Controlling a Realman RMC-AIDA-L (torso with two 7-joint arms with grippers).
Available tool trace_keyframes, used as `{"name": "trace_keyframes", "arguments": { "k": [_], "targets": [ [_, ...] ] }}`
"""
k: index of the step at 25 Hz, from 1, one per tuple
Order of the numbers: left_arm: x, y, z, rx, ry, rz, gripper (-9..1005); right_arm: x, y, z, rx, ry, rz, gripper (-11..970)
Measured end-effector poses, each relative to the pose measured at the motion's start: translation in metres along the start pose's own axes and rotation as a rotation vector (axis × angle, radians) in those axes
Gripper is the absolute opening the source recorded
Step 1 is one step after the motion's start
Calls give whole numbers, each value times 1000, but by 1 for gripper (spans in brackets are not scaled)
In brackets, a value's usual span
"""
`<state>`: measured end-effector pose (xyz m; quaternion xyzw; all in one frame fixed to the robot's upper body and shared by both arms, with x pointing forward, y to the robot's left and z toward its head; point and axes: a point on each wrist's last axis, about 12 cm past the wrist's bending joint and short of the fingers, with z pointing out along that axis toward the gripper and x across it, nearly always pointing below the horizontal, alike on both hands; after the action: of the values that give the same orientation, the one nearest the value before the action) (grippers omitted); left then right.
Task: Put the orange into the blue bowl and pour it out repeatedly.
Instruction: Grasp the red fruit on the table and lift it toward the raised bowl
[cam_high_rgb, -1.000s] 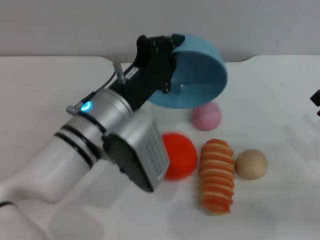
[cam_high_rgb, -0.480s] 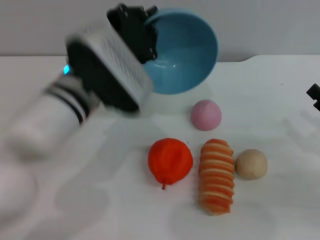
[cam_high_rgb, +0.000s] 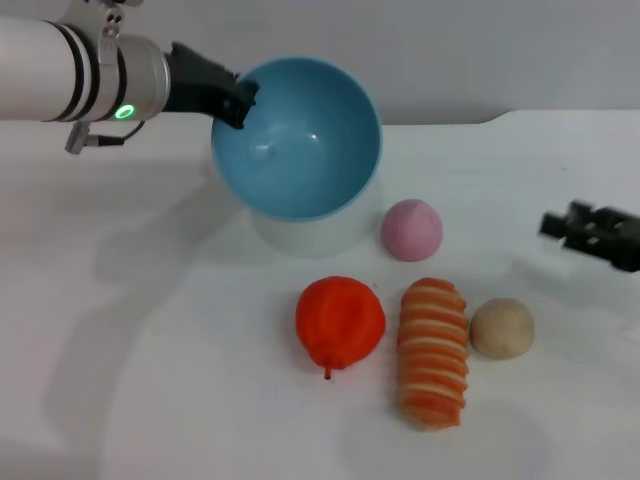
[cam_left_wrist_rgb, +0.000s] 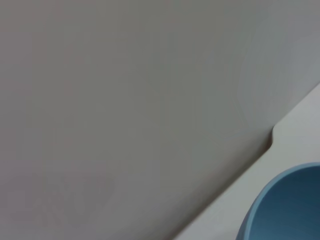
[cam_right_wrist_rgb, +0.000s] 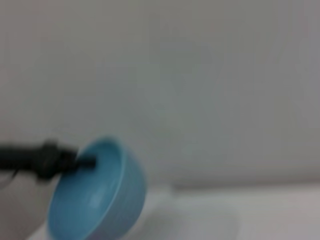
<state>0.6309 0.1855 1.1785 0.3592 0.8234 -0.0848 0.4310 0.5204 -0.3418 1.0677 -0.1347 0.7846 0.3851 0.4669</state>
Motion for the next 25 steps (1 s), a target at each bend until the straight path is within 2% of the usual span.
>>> {"name": "trace_keyframes", "arguments": {
  "k": [4,8,9,10,13,17,25],
  "targets": [
    [1,0,1,-2,27,-35,-1,-11,12,34,-95,254,0,732],
    [0,-6,5,1,13,-20,-1,-14,32,73,-192,404,-75,731],
    [-1,-10,7,5,9,-11,-1,-14,42,92,-229,455,-104,731],
    [-1,-10,7,5,9,-11,-1,-14,42,92,-229,455,-104,731],
    [-3,-12,8,9,6,-1,-1,-10,48,112,-234,483,-104,731],
    [-3,-15,10,8,1,8,-1,-2,54,132,-234,448,-95,732],
    [-4,-17,11,9,-8,13,-1,17,62,153,-197,432,-52,731]
  ]
}}
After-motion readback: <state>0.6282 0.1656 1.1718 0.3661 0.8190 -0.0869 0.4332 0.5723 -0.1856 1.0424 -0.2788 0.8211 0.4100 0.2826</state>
